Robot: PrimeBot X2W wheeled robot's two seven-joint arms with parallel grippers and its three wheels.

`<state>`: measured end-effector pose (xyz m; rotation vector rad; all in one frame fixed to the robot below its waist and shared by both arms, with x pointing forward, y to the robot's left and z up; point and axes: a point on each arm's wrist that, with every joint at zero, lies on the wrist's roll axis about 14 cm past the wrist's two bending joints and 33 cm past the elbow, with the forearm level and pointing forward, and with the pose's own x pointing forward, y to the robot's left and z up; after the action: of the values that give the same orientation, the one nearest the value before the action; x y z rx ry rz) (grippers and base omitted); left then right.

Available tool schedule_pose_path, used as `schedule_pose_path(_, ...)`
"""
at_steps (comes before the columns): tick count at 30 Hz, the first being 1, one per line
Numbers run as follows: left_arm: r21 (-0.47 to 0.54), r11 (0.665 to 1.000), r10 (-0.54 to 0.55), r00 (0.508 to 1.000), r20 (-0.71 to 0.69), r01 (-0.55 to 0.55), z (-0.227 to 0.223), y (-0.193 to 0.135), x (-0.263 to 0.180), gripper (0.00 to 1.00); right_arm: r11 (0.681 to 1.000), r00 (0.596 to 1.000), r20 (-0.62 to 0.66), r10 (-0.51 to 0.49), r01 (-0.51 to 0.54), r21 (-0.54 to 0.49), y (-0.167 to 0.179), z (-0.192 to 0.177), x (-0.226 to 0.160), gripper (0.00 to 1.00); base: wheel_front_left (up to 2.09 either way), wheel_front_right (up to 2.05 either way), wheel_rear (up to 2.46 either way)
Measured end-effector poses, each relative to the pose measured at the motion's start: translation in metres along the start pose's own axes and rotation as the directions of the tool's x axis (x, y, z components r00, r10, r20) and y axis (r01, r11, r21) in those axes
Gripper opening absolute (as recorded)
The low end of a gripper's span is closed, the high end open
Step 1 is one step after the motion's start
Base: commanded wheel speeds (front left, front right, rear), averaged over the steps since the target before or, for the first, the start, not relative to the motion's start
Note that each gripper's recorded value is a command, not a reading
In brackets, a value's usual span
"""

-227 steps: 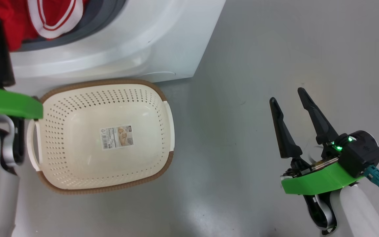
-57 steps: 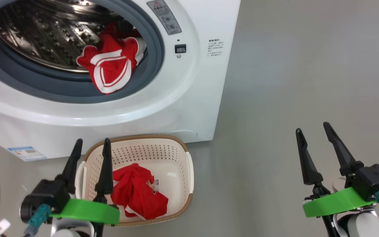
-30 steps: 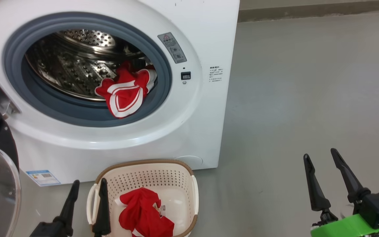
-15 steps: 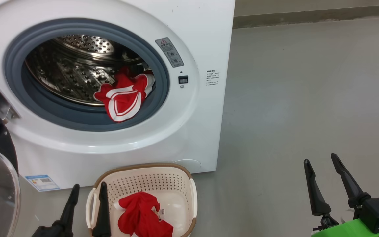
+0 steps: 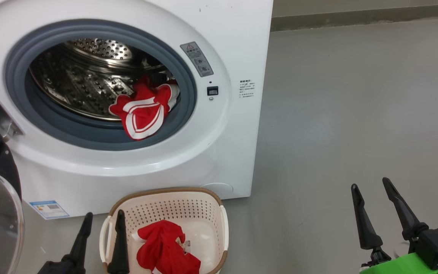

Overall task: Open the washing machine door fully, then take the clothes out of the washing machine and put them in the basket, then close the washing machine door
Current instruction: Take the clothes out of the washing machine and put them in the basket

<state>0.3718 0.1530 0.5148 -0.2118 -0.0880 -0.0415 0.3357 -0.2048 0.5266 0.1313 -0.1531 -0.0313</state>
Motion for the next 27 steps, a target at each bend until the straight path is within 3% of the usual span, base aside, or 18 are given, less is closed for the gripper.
schedule_pose_path(12, -0.017, 1.000, 0.004, 1.000, -0.020, -0.005, -0.007, 0.001, 0.006, 1.00, 1.000, 1.000, -0.029, 0.004, -0.004, -0.001, 0.001, -0.009, 0.005, 1.00, 0.00, 0.00, 0.00)
schedule_pose_path(27, -0.012, 0.999, -0.031, 1.000, 0.004, 0.031, -0.009, -0.005, 0.070, 1.00, 1.000, 0.997, -0.079, 0.016, -0.016, -0.004, 0.004, -0.033, 0.039, 1.00, 0.00, 0.00, 0.00)
